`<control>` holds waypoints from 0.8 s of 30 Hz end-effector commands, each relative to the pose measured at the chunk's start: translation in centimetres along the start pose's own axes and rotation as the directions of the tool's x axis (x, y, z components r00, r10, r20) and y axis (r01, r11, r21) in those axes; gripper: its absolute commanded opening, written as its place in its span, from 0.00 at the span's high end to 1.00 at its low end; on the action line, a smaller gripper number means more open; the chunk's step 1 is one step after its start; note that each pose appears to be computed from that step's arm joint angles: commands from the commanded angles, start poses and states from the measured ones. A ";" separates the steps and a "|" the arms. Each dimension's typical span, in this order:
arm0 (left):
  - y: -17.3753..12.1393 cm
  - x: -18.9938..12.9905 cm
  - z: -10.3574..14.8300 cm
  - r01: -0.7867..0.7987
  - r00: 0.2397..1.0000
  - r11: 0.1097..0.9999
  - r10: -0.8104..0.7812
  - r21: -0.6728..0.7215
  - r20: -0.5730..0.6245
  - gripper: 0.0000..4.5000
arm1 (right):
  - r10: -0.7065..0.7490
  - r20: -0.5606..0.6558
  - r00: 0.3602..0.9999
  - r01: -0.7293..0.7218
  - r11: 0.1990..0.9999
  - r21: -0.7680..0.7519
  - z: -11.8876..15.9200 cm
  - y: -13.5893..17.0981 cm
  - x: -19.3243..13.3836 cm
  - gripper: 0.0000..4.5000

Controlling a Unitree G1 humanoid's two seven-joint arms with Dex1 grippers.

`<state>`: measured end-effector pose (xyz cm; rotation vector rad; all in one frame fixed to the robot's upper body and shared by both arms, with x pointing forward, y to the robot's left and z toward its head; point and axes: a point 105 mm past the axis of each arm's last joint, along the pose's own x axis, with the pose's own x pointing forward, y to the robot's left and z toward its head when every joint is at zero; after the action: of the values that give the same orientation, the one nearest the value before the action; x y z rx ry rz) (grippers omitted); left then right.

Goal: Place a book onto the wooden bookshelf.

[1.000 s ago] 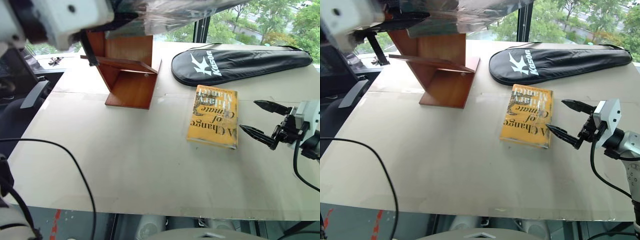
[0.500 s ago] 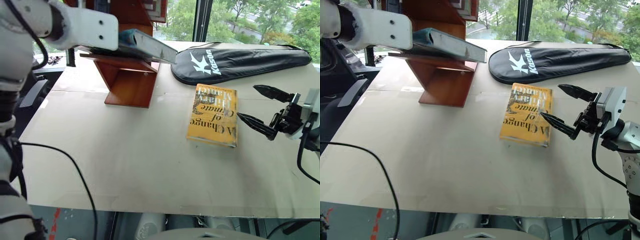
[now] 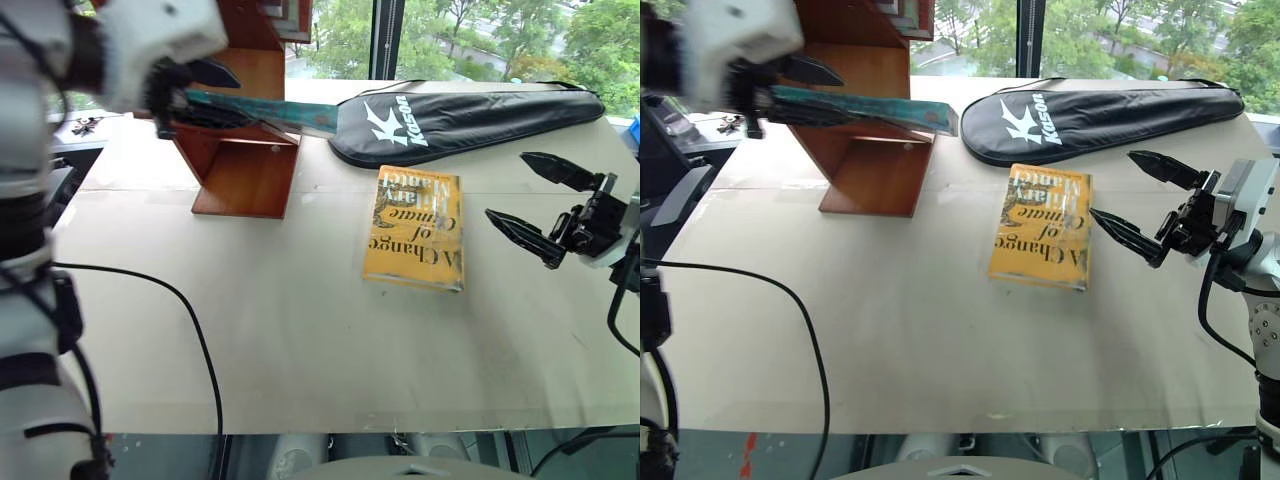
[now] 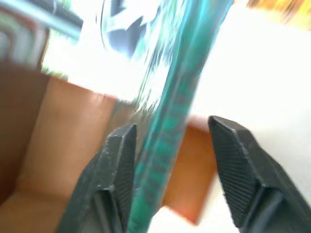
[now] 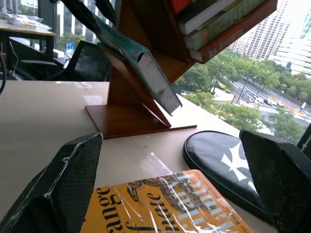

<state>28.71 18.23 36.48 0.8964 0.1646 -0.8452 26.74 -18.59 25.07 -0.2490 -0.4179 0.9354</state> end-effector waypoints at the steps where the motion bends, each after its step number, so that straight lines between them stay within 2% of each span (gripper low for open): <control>1: -2.7 -2.3 0.5 0.060 0.991 0.987 -0.041 -0.148 0.130 0.48 | 0.009 0.054 0.998 -0.008 0.999 -0.031 1.5 -0.1 0.4 0.00; 5: -6.6 -1.7 -1.5 0.150 0.973 0.935 -0.081 -0.321 0.217 0.48 | 0.027 0.082 0.996 -0.026 1.000 -0.017 2.0 -0.3 1.1 0.00; 8: -9.2 0.6 -2.5 0.137 0.922 0.933 0.003 -0.333 0.386 0.48 | 0.042 0.105 0.994 -0.041 0.999 -0.013 2.6 -0.6 1.7 0.00; 12: -10.0 3.4 -4.3 0.014 0.908 0.907 0.165 -0.422 0.385 0.48 | 0.044 0.129 0.991 -0.044 0.999 -0.007 3.3 -1.0 2.1 0.00; 18: -11.0 5.3 -7.5 -0.032 0.895 0.872 0.243 -0.488 0.374 0.48 | 0.041 0.110 0.993 -0.042 0.999 0.006 3.3 -0.8 1.7 0.00; 24: -13.9 4.3 -13.0 -0.019 0.945 0.849 0.187 -0.529 0.267 0.48 | -0.035 -0.131 0.991 0.037 0.999 0.016 0.4 -0.5 -2.9 0.00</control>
<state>24.77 20.40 16.64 0.2131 0.1146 -0.7706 26.20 -20.42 23.99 -0.2173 -0.2714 0.9102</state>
